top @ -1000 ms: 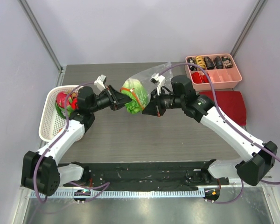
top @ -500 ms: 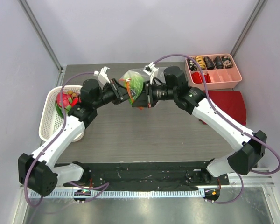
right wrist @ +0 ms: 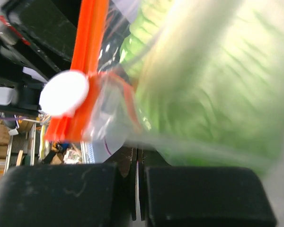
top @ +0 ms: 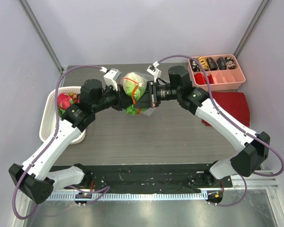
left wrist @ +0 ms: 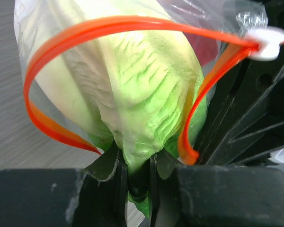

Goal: Place the food in the zip-top bag and seal the zipper
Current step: Place the fake vegetable in the zipper food storage bag.

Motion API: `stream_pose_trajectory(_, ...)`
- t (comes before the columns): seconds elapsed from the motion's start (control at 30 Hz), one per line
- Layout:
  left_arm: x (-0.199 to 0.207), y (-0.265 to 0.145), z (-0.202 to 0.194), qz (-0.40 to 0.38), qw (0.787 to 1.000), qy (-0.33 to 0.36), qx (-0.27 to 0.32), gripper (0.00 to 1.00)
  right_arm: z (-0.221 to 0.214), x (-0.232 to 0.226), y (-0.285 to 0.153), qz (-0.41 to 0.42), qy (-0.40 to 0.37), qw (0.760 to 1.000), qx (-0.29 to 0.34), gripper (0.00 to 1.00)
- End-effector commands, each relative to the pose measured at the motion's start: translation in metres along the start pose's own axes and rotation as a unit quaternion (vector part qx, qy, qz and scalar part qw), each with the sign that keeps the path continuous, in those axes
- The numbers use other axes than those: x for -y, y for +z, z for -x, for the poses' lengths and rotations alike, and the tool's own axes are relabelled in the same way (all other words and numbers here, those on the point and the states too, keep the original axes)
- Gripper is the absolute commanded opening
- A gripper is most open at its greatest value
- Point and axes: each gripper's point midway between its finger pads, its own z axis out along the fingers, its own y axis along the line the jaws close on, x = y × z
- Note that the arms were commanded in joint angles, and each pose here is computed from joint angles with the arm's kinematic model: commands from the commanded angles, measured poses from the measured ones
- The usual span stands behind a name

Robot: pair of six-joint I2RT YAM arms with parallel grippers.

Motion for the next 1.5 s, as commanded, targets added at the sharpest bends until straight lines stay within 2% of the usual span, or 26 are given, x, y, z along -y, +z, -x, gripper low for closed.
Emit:
stream_pose_trajectory(0.0,0.020,-0.001,0.011,-0.005,0.996,0.084,-0.016,0.00,-0.010,-0.029,0.006,0.053,-0.020,0.998,-0.012,0.01)
stream_pose_trajectory(0.13,-0.007,0.005,-0.022,0.076,0.989,0.075,-0.107,0.01,0.015,-0.038,0.001,0.054,-0.046,0.997,0.012,0.01)
stream_pose_trajectory(0.23,-0.025,0.002,-0.042,0.106,0.980,0.090,-0.142,0.04,0.030,-0.036,-0.011,0.045,-0.051,0.997,0.032,0.01)
stream_pose_trajectory(0.3,-0.029,-0.003,-0.050,0.108,0.978,0.101,-0.146,0.07,0.034,-0.031,-0.017,0.037,-0.049,0.997,0.040,0.01)
stream_pose_trajectory(0.43,-0.037,-0.006,-0.056,0.107,0.969,0.156,-0.159,0.05,0.038,-0.016,-0.025,0.022,-0.029,0.998,0.050,0.01)
stream_pose_trajectory(0.5,-0.030,-0.006,-0.061,0.079,0.956,0.216,-0.181,0.04,0.034,-0.012,-0.023,0.020,-0.025,0.998,0.045,0.01)
stream_pose_trajectory(0.53,-0.031,-0.003,-0.070,0.075,0.946,0.239,-0.205,0.04,0.034,-0.012,-0.023,0.020,-0.024,0.999,0.044,0.01)
stream_pose_trajectory(0.57,-0.024,-0.002,-0.070,0.071,0.929,0.291,-0.217,0.04,0.033,-0.009,-0.020,0.020,-0.018,0.999,0.040,0.01)
stream_pose_trajectory(0.6,-0.025,-0.007,-0.081,0.065,0.920,0.297,-0.246,0.03,0.033,-0.007,-0.019,0.020,-0.015,0.999,0.039,0.01)
stream_pose_trajectory(0.67,-0.022,-0.006,-0.091,0.048,0.916,0.291,-0.272,0.05,0.034,-0.009,-0.017,0.027,-0.014,0.999,0.040,0.01)
stream_pose_trajectory(0.7,-0.018,-0.006,-0.093,0.038,0.918,0.283,-0.275,0.10,0.032,-0.008,-0.016,0.030,-0.003,0.999,0.037,0.01)
stream_pose_trajectory(0.8,-0.013,-0.009,-0.093,0.033,0.935,0.236,-0.263,0.25,0.030,-0.012,-0.016,0.038,-0.005,0.999,0.035,0.01)
stream_pose_trajectory(0.83,-0.013,-0.008,-0.089,0.034,0.941,0.223,-0.252,0.40,0.029,-0.012,-0.018,0.038,-0.007,0.999,0.035,0.01)
stream_pose_trajectory(0.93,-0.015,-0.014,-0.088,0.025,0.957,0.172,-0.233,0.58,0.024,-0.013,-0.021,0.037,-0.011,0.999,0.034,0.01)
stream_pose_trajectory(1.0,-0.014,-0.016,-0.086,0.017,0.965,0.138,-0.221,0.66,0.018,-0.011,-0.022,0.037,-0.008,0.999,0.030,0.01)
stream_pose_trajectory(1.13,-0.004,-0.030,-0.068,-0.045,0.979,0.050,-0.192,0.71,0.011,-0.009,-0.024,0.034,-0.007,0.999,0.027,0.01)
stream_pose_trajectory(1.27,-0.011,-0.046,-0.034,-0.049,0.993,0.004,-0.109,0.74,0.009,-0.008,-0.025,0.033,-0.010,0.999,0.028,0.01)
stream_pose_trajectory(1.33,-0.009,-0.055,-0.027,-0.051,0.995,-0.002,-0.085,0.74,0.010,-0.007,-0.025,0.033,-0.010,0.999,0.028,0.01)
stream_pose_trajectory(1.47,-0.004,-0.058,-0.027,-0.065,0.995,-0.030,-0.077,0.73,0.010,-0.005,-0.023,0.033,-0.010,0.999,0.028,0.01)
